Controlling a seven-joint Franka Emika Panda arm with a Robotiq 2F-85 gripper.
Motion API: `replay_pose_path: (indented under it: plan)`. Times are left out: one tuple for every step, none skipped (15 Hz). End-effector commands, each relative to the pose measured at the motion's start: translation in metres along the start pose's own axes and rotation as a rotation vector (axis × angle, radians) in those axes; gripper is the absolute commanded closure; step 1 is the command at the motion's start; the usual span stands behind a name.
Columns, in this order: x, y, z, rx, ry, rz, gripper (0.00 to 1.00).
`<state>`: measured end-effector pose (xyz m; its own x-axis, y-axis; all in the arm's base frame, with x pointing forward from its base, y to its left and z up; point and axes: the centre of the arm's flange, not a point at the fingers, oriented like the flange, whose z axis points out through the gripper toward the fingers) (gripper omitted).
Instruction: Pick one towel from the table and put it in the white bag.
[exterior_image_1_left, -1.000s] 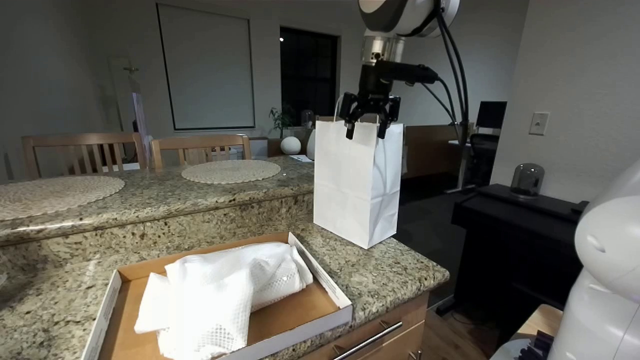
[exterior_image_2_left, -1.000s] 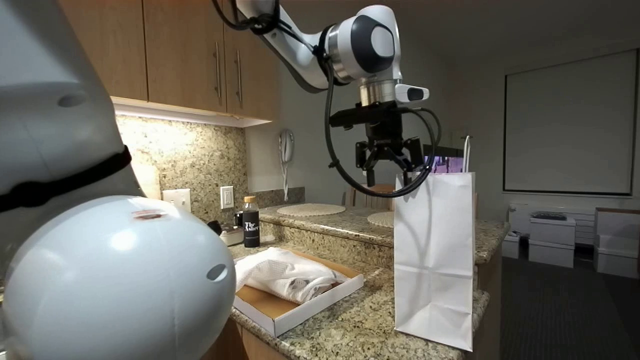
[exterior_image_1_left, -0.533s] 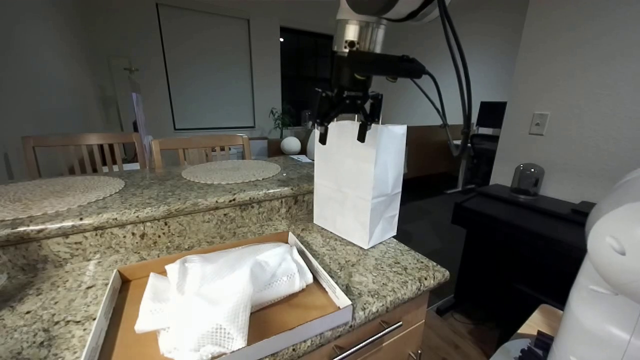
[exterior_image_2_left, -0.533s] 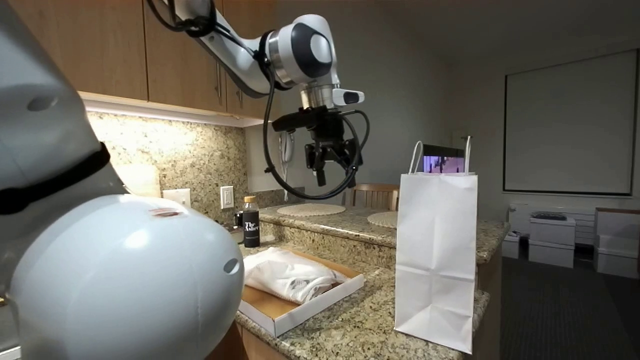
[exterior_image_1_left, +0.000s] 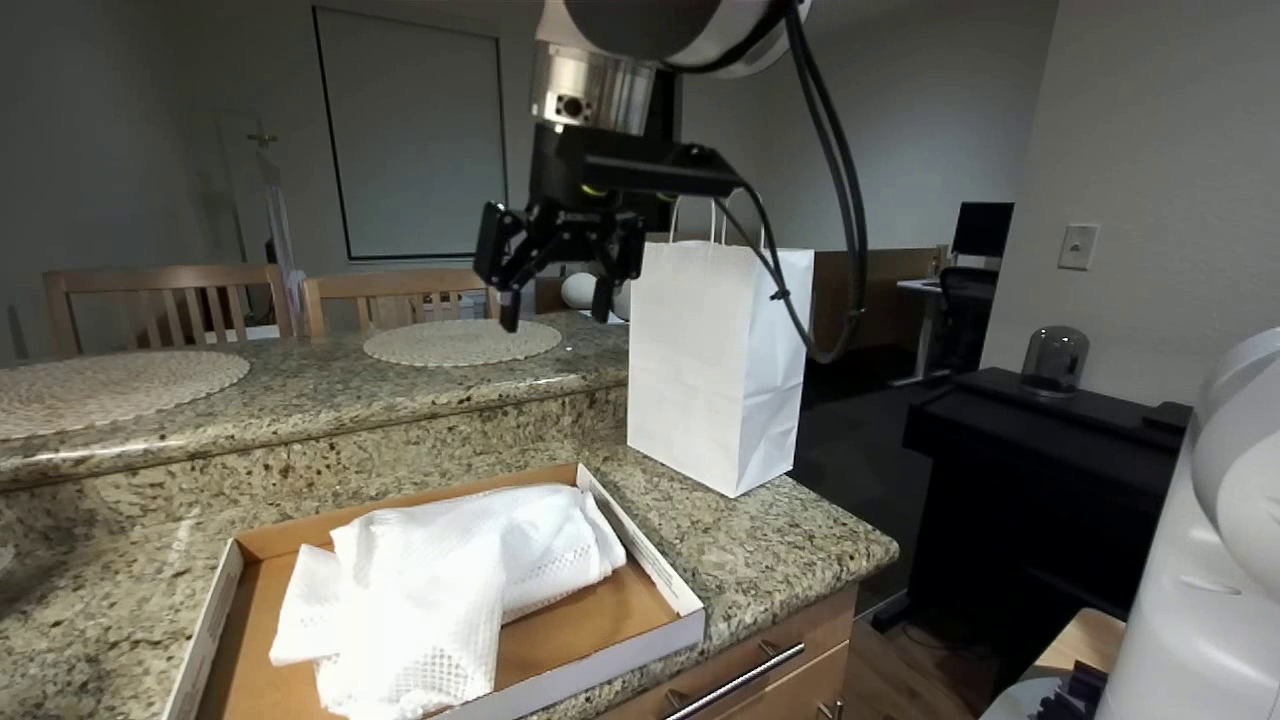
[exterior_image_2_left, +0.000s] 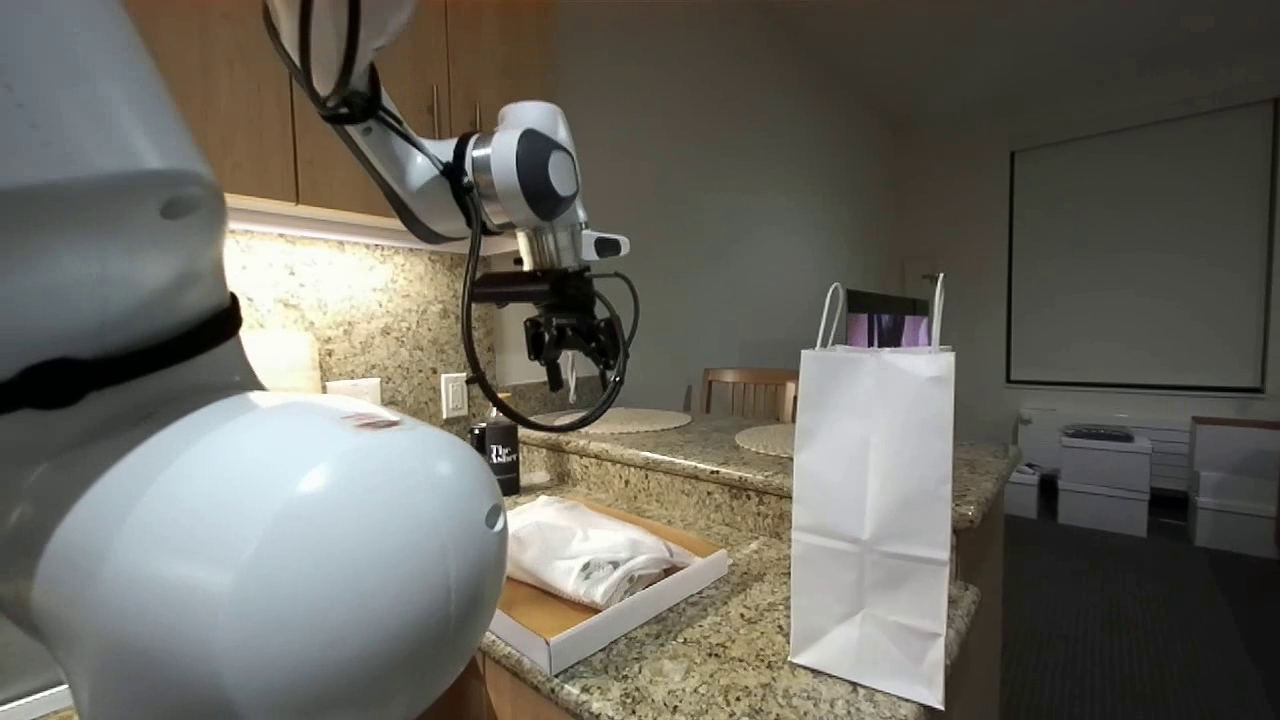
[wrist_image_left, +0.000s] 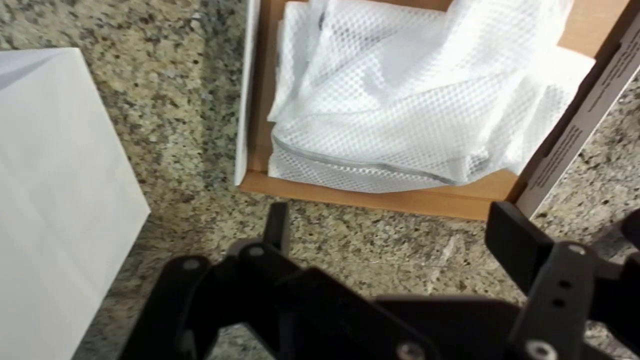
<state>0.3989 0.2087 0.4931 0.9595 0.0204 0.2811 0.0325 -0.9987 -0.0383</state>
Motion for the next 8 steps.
replay_pose_path:
  plan:
    - [0.020,-0.043,0.059,0.092,-0.083,-0.036,0.00]
    - [0.019,-0.053,0.074,0.116,-0.107,-0.052,0.00]
    - [0.016,-0.070,0.090,0.135,-0.147,-0.075,0.00]
    - [0.012,-0.082,0.105,0.142,-0.176,-0.091,0.00]
    - [0.008,-0.096,0.122,0.148,-0.217,-0.110,0.00]
    - [0.004,-0.105,0.139,0.136,-0.233,-0.119,0.00]
    - [0.002,-0.113,0.155,0.125,-0.250,-0.130,0.00]
    - [0.002,-0.119,0.169,0.115,-0.251,-0.140,0.00]
